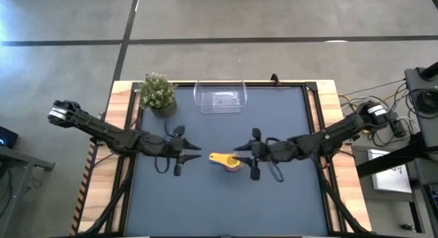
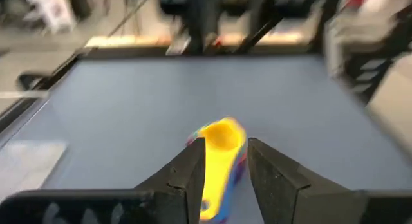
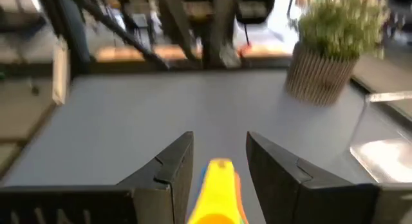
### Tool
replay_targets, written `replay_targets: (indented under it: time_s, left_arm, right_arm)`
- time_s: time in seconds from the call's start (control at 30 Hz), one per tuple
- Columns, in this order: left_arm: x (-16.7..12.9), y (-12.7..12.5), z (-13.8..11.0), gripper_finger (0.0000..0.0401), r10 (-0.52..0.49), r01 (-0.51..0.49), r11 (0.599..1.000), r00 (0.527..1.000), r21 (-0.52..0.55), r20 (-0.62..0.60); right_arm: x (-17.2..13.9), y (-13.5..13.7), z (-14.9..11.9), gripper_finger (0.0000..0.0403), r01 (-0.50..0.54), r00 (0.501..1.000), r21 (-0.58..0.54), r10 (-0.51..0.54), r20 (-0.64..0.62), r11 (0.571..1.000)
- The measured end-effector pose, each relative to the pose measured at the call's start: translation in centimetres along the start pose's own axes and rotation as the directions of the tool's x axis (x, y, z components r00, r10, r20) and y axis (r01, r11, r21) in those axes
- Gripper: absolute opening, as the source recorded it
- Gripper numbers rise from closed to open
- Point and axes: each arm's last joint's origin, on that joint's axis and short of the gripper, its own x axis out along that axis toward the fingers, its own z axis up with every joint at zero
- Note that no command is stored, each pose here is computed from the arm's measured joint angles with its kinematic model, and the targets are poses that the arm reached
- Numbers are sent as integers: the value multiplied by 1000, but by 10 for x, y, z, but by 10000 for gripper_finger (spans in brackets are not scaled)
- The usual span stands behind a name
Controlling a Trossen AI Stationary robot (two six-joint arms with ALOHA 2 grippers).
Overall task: Nest measuring cups in basket
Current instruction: Put the stacked measuring cups into the transparent bin
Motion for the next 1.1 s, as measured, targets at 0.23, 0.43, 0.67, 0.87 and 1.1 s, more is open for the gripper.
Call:
replay_targets:
  time_s: [0.23, 0.43, 0.67, 0.87, 1.1]
  left_arm:
    - [36, -2, 17, 156, 62, -48, 997, 959, 57, -276]
    - [71, -6, 16, 217, 32, -2, 998, 894, 67, -447]
    - [106, -6, 15, 257, 51, 5, 995, 826, 98, -561]
    - [128, 4, 17, 275, -55, 68, 998, 799, 0, -598]
    - [132, 15, 0, 279, -34, 55, 998, 730, 10, -683]
  right_arm:
    - [-21, -1, -2, 127, -11, 995, -17, 13, 98, 1000]
    - [-22, 1, -5, 129, -21, 996, -55, 26, 85, 998]
    - [-22, 1, -6, 123, -17, 997, -100, 25, 77, 995]
    - [-23, 0, -7, 123, -15, 998, -111, 23, 63, 994]
    - [-23, 0, -6, 111, -16, 998, -103, 23, 66, 995]
